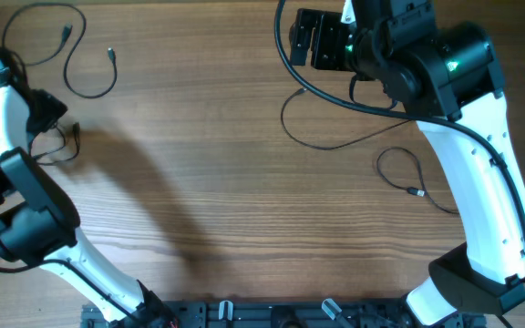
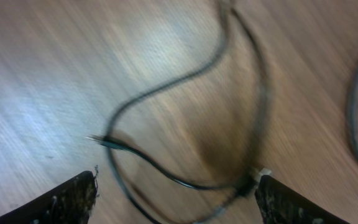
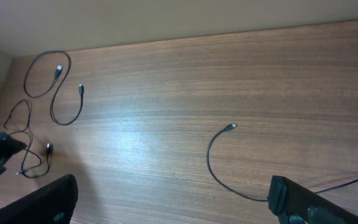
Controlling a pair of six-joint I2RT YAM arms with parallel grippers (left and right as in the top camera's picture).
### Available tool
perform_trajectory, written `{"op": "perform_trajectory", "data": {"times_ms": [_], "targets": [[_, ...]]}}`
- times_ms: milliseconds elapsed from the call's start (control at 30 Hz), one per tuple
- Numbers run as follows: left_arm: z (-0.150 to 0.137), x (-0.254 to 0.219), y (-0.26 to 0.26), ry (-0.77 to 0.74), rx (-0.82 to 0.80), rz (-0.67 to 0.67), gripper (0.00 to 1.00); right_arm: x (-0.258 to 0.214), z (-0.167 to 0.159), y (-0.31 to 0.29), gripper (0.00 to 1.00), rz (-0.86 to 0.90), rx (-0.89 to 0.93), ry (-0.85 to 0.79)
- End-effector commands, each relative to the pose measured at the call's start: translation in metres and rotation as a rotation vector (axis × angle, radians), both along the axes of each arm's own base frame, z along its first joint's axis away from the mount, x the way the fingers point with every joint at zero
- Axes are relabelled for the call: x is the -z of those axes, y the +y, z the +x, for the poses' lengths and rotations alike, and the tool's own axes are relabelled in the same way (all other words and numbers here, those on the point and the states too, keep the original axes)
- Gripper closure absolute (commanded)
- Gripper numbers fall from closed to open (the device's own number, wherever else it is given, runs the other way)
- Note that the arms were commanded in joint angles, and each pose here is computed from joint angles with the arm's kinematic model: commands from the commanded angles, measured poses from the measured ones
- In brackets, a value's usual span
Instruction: Untangle cables
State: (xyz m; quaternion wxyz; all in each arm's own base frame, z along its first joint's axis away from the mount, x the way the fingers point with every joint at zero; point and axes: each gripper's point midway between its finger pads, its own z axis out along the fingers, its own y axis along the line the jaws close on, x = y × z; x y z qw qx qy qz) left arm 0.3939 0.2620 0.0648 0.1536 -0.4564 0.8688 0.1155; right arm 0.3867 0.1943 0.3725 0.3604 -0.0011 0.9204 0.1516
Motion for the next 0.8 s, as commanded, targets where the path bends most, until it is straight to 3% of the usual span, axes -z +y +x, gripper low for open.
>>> {"op": "perform_trajectory", "data": {"times_ms": [0,100,267,367,433,467,633,767], "targets": [[-0.031,0.004,0.039,0.028,-0.099,0.046,0.10,0.002,0.002,0.004,0.00,-0.003,-0.022,0.006],[-0.039,0.006,0.056,-0.050,-0.141,-0.033,0.10,0.002,0.002,0.004,0.00,-0.004,-0.022,0.005],[-0.023,0.000,0.056,-0.301,-0.115,-0.273,0.22,0.001,0.003,0.004,0.00,0.000,-0.021,0.000],[-0.028,0.000,0.059,-0.315,-0.125,-0.295,0.23,0.001,0.004,0.004,0.00,0.001,-0.021,-0.003],[-0.030,0.004,0.058,-0.304,-0.124,-0.296,0.39,0.001,0.004,0.004,0.00,0.002,-0.021,-0.003],[-0.038,0.013,0.058,-0.263,-0.140,-0.277,0.40,0.001,0.004,0.004,0.00,0.003,-0.020,-0.003],[-0.036,0.053,0.043,-0.193,-0.053,-0.273,0.22,0.001,0.004,0.004,0.00,0.003,-0.020,-0.002],[-0.021,0.058,0.032,-0.189,0.025,-0.256,0.24,0.000,0.004,0.004,0.00,0.004,-0.020,-0.004]]}}
